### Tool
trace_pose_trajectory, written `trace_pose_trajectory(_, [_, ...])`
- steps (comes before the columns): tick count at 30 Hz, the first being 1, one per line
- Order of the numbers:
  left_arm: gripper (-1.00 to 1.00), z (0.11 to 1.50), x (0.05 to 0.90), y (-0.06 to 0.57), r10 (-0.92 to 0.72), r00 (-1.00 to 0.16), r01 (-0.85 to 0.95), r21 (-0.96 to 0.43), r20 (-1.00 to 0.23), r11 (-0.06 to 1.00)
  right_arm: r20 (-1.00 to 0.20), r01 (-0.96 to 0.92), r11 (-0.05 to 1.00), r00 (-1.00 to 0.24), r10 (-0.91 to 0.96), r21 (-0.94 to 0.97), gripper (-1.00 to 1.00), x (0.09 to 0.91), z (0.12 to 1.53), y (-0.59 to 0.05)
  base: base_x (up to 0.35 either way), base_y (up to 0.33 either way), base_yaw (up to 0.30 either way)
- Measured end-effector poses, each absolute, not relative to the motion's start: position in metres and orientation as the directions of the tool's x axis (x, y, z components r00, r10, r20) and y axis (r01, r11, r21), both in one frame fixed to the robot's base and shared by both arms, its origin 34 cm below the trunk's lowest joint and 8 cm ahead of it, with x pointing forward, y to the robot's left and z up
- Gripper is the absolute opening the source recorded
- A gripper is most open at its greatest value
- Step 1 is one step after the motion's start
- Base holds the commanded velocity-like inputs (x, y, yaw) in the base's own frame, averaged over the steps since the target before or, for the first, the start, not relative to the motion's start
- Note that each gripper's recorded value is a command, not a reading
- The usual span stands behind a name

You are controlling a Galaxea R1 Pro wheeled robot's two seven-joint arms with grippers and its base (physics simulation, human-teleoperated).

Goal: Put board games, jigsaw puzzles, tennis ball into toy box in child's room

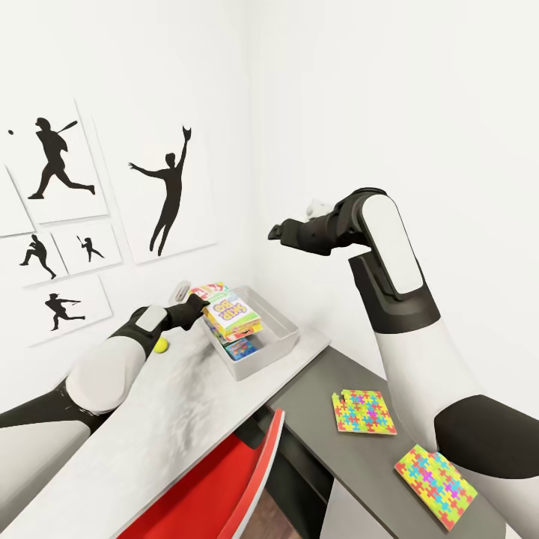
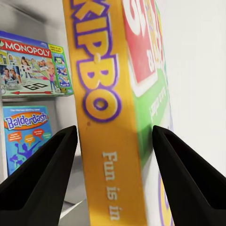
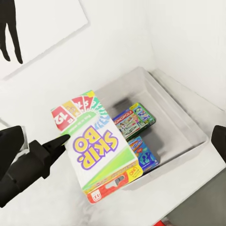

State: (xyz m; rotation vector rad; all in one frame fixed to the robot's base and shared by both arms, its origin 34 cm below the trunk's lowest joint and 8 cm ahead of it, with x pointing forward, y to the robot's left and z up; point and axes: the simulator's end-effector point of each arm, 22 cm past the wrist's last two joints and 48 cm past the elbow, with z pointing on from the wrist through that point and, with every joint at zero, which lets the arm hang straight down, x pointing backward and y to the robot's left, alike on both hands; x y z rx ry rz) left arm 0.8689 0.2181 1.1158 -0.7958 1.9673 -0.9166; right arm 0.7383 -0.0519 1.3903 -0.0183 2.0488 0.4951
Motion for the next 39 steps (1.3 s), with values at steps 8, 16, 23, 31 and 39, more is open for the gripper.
trace_pose_trajectory(8, [-1.00,1.118,0.870,0.221,-0.784,-0.473,-0.195,-0.820,-0.402,0.538,-0.838,-0.216,0.917,-0.513,0.187,0.336,1.00,0.738,1.390,-0.052,0.000,0.000,0.000])
trace_pose_trajectory(16, [-1.00,1.121,0.871,0.222,-0.784,-0.469,-0.192,-0.820,-0.406,0.539,-0.838,-0.216,0.917,-0.514,0.185,0.335,1.00,0.738,1.388,-0.051,0.000,0.000,0.000])
trace_pose_trajectory(23, [-1.00,1.123,0.872,0.224,-0.785,-0.466,-0.190,-0.820,-0.409,0.540,-0.836,-0.217,0.916,-0.517,0.184,0.336,1.00,0.738,1.387,-0.051,0.000,0.000,0.000])
trace_pose_trajectory(31, [-1.00,1.125,0.873,0.227,-0.786,-0.460,-0.186,-0.820,-0.414,0.541,-0.834,-0.220,0.916,-0.522,0.180,0.336,1.00,0.738,1.385,-0.049,0.000,0.000,0.000])
trace_pose_trajectory(39, [-1.00,1.127,0.874,0.226,-0.786,-0.459,-0.182,-0.821,-0.415,0.541,-0.833,-0.221,0.916,-0.524,0.179,0.335,1.00,0.738,1.384,-0.049,0.000,0.000,0.000])
